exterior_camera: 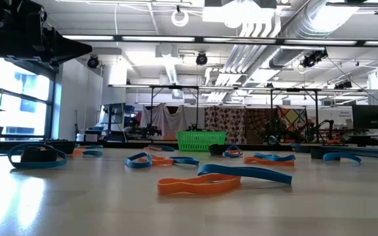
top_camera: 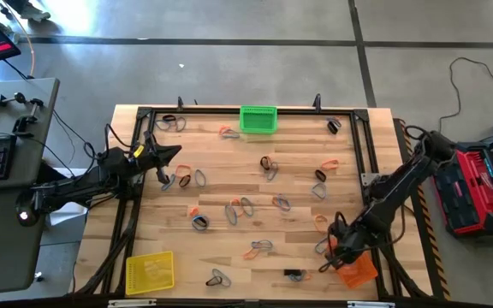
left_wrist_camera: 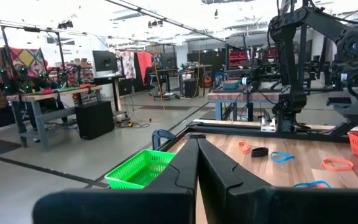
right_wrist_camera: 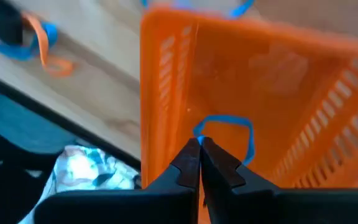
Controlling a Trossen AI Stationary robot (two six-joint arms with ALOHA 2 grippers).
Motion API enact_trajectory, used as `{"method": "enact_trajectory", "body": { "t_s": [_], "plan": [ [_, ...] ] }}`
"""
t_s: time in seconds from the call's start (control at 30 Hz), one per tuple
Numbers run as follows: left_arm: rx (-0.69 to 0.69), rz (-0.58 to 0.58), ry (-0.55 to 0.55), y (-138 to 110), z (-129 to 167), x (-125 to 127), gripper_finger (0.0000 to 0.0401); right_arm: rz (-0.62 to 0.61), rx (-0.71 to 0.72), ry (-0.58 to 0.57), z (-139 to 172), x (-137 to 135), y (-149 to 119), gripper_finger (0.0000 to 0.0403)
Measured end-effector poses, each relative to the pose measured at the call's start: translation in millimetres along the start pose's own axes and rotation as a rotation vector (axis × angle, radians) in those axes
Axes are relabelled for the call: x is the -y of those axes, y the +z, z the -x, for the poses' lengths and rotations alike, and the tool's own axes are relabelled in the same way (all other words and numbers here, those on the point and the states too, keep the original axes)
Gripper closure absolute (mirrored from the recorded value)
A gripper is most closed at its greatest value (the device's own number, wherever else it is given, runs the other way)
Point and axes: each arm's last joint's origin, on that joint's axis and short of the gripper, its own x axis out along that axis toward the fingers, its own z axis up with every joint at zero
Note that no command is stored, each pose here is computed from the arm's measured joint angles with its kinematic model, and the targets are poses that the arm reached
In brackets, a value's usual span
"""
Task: Sort rubber bands into baskets
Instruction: Put the blue rubber band into the orange bin
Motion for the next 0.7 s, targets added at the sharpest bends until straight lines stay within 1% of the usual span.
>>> {"method": "enact_trajectory", "body": {
  "t_s": [0.2, 0.27, 0.37, 0.5, 0.7],
  "plan": [
    [-0.001, 0.000, 0.000, 0, 0, 0, 0.0401, -0.017, -0.015, -0.006, -1, 1, -12, 0.0403],
    [-0.001, -0.001, 0.000, 0, 0, 0, 0.0401, -0.009, 0.016, -0.002, -1, 2, -12, 0.0403],
    [-0.001, -0.001, 0.000, 0, 0, 0, 0.0401, 0.012, 0.105, 0.011, -1, 2, -8, 0.0403],
    [-0.001, -0.001, 0.000, 0, 0, 0, 0.0401, 0.070, 0.209, -0.001, -2, 4, -4, 0.0403],
    [-0.001, -0.002, 0.000, 0, 0, 0, 0.0401, 0.181, 0.222, -0.016, -14, -1, -2, 0.0403]
  ]
}}
